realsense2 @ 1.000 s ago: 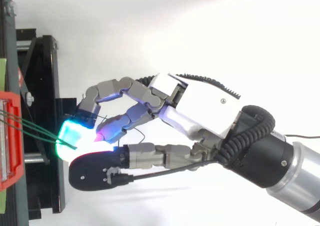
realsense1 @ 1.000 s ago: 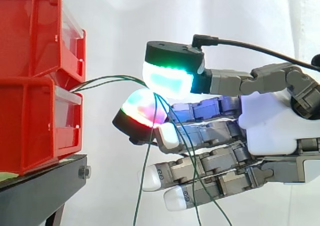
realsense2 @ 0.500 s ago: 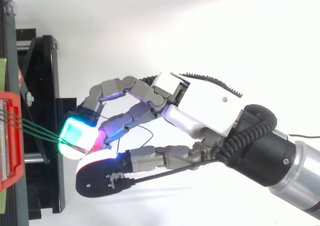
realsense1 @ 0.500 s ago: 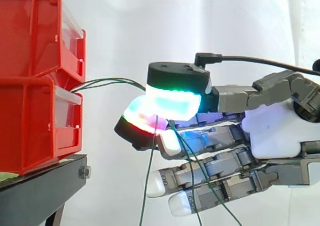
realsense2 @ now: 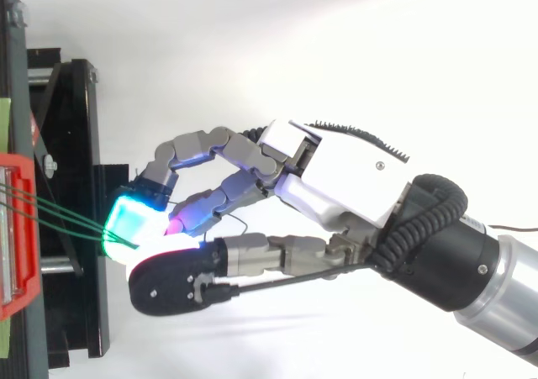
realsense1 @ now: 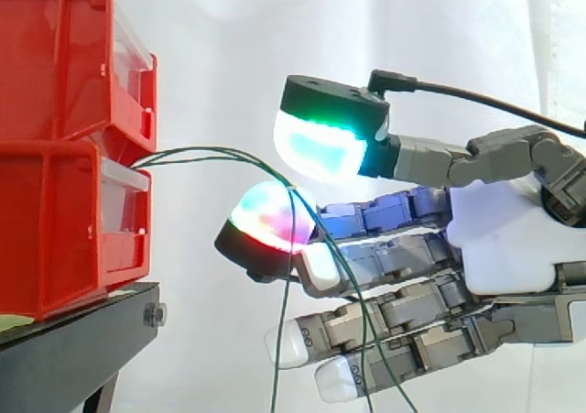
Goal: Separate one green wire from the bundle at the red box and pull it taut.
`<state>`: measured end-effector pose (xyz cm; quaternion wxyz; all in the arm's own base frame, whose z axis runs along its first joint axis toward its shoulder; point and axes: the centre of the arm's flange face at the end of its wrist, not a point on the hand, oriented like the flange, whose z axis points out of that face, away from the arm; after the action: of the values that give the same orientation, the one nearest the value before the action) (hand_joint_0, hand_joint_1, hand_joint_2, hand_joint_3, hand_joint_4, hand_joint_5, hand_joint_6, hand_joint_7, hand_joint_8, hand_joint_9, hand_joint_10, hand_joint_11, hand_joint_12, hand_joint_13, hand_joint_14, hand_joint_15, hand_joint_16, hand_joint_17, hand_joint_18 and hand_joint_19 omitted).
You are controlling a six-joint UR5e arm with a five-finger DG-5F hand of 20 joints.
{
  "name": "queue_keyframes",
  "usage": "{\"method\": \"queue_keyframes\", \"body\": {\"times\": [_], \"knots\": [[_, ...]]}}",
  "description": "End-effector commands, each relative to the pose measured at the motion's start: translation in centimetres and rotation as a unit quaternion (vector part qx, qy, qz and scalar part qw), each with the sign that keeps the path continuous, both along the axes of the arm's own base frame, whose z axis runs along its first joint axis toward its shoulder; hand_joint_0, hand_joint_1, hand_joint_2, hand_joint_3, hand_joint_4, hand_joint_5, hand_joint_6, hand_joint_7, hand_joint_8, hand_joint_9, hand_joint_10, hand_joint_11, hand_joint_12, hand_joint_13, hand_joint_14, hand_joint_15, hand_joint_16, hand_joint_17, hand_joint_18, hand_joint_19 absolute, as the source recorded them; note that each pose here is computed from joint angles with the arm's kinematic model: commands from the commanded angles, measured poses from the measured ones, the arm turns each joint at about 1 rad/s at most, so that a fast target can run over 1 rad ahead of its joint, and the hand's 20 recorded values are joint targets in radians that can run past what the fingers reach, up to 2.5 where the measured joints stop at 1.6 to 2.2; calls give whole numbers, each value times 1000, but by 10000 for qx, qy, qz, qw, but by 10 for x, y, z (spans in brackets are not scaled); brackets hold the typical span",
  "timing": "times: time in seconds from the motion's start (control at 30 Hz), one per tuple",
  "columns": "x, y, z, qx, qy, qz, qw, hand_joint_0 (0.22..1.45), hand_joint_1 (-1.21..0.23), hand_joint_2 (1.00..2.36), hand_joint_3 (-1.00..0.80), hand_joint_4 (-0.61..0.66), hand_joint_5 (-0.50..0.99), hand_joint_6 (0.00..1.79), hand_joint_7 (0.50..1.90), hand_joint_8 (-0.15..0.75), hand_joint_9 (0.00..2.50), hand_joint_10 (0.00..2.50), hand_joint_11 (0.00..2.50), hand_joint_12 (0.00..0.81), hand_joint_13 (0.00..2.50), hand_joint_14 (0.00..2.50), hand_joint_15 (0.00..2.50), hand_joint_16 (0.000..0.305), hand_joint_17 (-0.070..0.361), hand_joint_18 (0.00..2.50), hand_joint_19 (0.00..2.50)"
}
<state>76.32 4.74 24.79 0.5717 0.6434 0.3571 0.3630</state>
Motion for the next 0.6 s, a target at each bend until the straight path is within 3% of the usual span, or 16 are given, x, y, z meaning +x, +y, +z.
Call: {"method": "queue_keyframes", "body": {"times": [0.0,0.23,0.3,0.57], "knots": [[0,0,0,8,12,2,10000,585,-607,1000,-500,73,-185,859,964,266,1118,21,825,365,817,13,366,46,104,773,351],[-1,0,-1,29,30,-2,10000,634,-752,1015,-281,-37,-196,897,1045,267,1081,22,839,368,819,13,372,46,104,775,354],[-1,0,0,36,26,-2,10000,642,-794,1016,-246,-50,-205,910,1010,260,1062,21,828,370,820,14,381,47,105,777,353],[-2,-1,-1,39,48,-4,10000,716,-877,1016,-286,-60,-215,908,976,246,1029,21,823,363,810,14,370,46,104,778,328]]}}
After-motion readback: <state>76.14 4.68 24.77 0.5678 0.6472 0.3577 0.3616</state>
